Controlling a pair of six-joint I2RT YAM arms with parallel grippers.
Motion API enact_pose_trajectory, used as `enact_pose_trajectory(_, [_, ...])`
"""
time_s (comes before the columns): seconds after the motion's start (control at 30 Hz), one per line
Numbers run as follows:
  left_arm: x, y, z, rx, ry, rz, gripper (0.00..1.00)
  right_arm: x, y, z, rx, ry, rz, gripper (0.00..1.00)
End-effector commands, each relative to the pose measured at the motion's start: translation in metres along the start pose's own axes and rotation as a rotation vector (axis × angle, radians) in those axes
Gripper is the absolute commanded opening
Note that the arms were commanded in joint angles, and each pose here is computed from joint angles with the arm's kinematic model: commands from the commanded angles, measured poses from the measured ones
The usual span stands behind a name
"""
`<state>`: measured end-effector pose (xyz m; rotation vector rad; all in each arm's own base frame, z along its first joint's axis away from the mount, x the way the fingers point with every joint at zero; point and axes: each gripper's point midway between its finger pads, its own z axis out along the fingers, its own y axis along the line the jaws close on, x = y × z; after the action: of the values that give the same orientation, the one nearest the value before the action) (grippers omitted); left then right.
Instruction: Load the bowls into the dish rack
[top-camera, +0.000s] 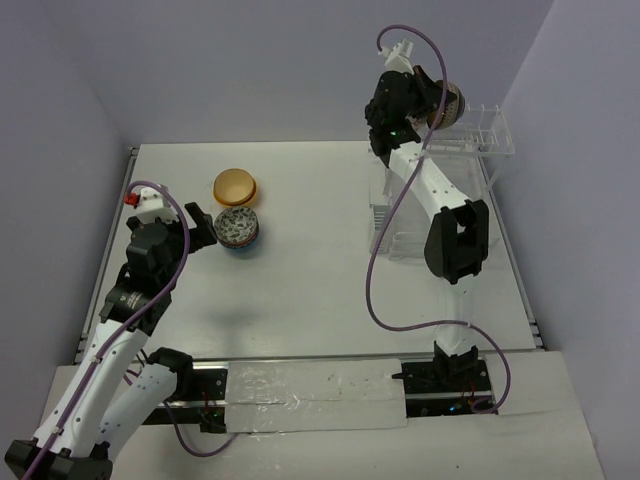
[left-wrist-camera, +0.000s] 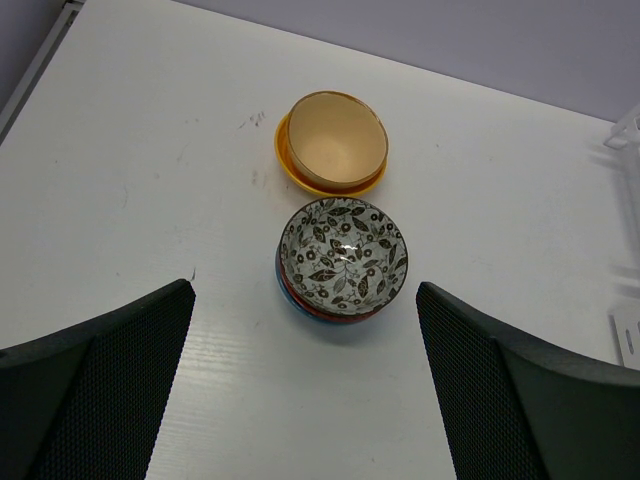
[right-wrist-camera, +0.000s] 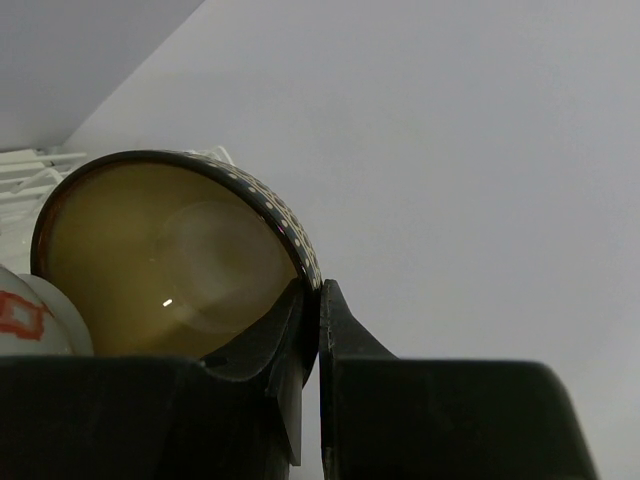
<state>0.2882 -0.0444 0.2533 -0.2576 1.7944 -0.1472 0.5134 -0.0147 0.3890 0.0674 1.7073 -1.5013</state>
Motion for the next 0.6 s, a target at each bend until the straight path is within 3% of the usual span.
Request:
enact_pose_trajectory(0.0, [-0.001, -0.005, 0.003, 0.024, -0.016, 0.007, 0.99, -0.014, -0.028, 0.005, 0.032, -0.019, 0.130, 0.00])
enact_pose_trajectory(0.57, [-0.003, -0.006, 0.002, 0.029, -0.021, 0.004, 0.99, -0.014, -0.001, -0.002, -0.030, -0.026, 0.088, 0.00])
